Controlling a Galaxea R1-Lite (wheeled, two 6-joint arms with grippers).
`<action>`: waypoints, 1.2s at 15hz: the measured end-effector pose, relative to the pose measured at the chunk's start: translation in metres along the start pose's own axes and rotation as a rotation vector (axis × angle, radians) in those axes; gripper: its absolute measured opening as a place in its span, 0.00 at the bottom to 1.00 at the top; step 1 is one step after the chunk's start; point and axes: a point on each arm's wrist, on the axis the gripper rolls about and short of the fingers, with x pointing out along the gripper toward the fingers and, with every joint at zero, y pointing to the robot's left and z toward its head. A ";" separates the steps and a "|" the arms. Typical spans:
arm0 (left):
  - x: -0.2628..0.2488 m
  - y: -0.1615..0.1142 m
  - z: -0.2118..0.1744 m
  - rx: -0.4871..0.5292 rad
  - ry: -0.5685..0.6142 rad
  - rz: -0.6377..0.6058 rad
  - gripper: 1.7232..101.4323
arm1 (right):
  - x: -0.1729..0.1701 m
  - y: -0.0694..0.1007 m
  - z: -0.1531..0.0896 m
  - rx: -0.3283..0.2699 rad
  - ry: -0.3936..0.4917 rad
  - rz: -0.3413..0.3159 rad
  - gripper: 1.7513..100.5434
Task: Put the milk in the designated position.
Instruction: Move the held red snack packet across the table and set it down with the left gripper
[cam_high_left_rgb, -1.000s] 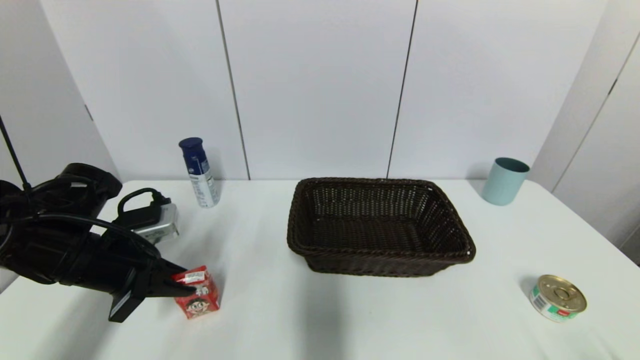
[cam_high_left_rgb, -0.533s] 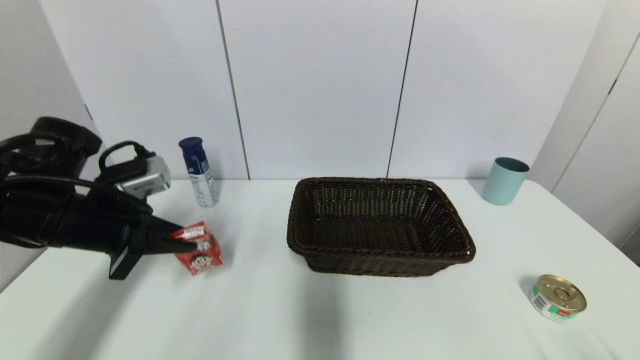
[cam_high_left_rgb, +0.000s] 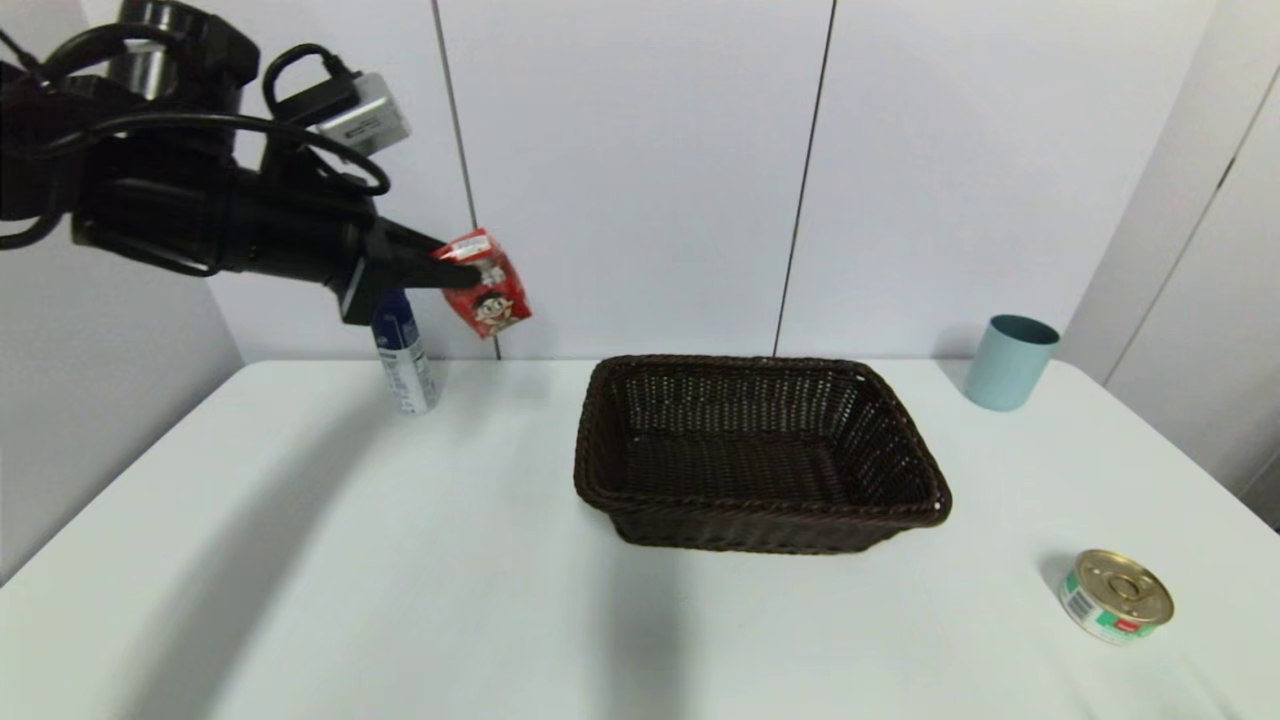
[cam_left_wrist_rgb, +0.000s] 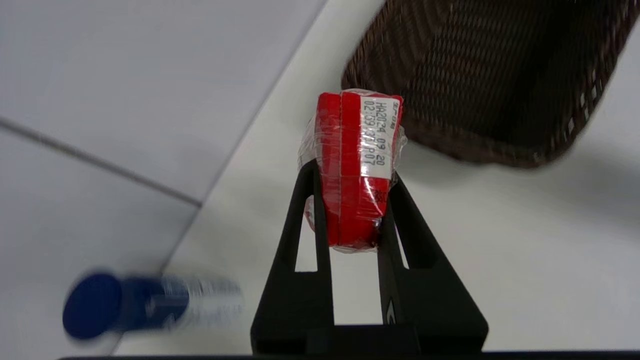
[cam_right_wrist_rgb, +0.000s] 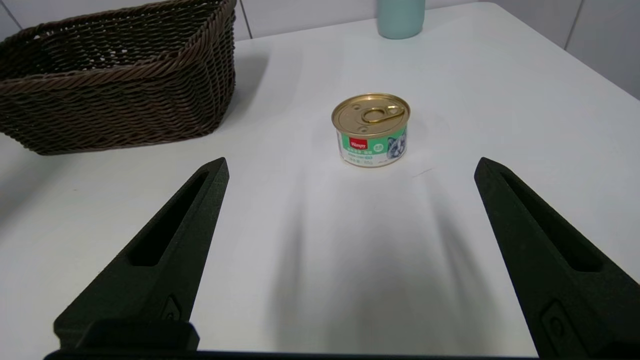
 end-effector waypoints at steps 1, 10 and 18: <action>0.014 0.004 0.008 0.000 -0.019 -0.013 0.15 | 0.000 0.000 0.000 0.000 0.000 0.000 0.97; 0.142 -0.002 0.015 0.022 -0.058 -0.134 0.15 | 0.000 0.000 0.000 0.000 0.000 0.000 0.97; 0.177 0.010 0.007 0.008 -0.126 0.003 0.15 | 0.000 0.000 0.000 0.000 0.000 0.000 0.97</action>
